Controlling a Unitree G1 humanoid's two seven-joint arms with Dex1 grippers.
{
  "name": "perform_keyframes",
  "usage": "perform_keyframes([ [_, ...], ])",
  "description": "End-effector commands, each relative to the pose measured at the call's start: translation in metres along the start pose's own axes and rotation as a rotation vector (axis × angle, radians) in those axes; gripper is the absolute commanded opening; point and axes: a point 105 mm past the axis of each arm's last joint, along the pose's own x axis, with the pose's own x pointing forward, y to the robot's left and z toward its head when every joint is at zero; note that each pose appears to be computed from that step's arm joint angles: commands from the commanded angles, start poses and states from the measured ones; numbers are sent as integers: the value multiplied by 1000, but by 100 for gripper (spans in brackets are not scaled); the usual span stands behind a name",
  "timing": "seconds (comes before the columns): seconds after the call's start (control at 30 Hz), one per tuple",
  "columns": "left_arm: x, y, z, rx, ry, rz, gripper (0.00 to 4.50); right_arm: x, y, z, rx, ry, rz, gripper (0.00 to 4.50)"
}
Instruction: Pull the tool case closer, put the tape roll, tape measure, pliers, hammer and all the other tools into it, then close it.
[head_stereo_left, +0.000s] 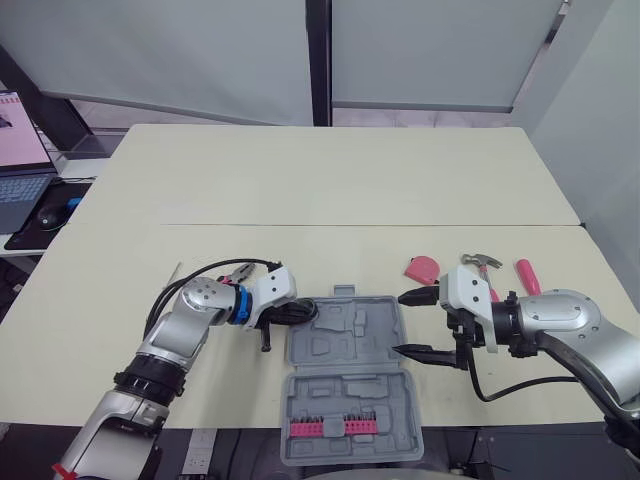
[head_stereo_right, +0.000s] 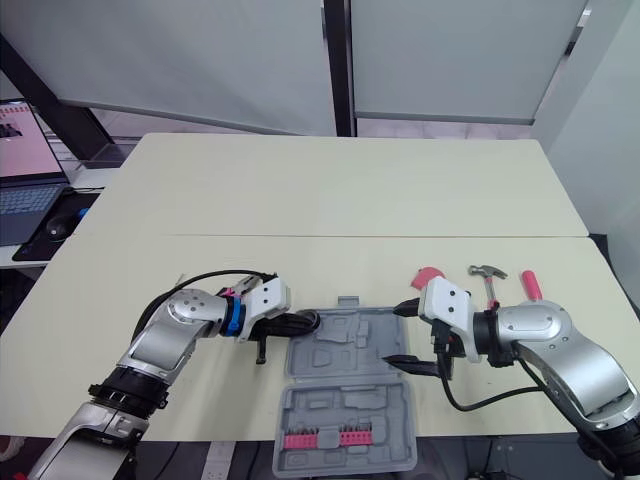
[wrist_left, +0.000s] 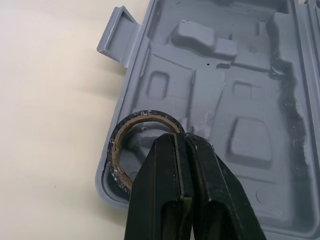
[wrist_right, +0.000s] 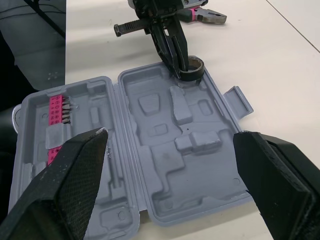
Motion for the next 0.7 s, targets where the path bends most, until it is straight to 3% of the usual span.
perform_keyframes([
  [0.03, -1, -2, 1, 14, 12, -10, 4, -2, 0, 10, -47, -22, -10, 450],
  [0.37, -2, -1, 2, 15, 0, -14, 4, -3, 0, 10, -51, -22, -12, 450],
  [0.7, -27, 5, 18, 86, -26, 2, 285, -3, -1, 10, -50, -21, -18, 450],
])
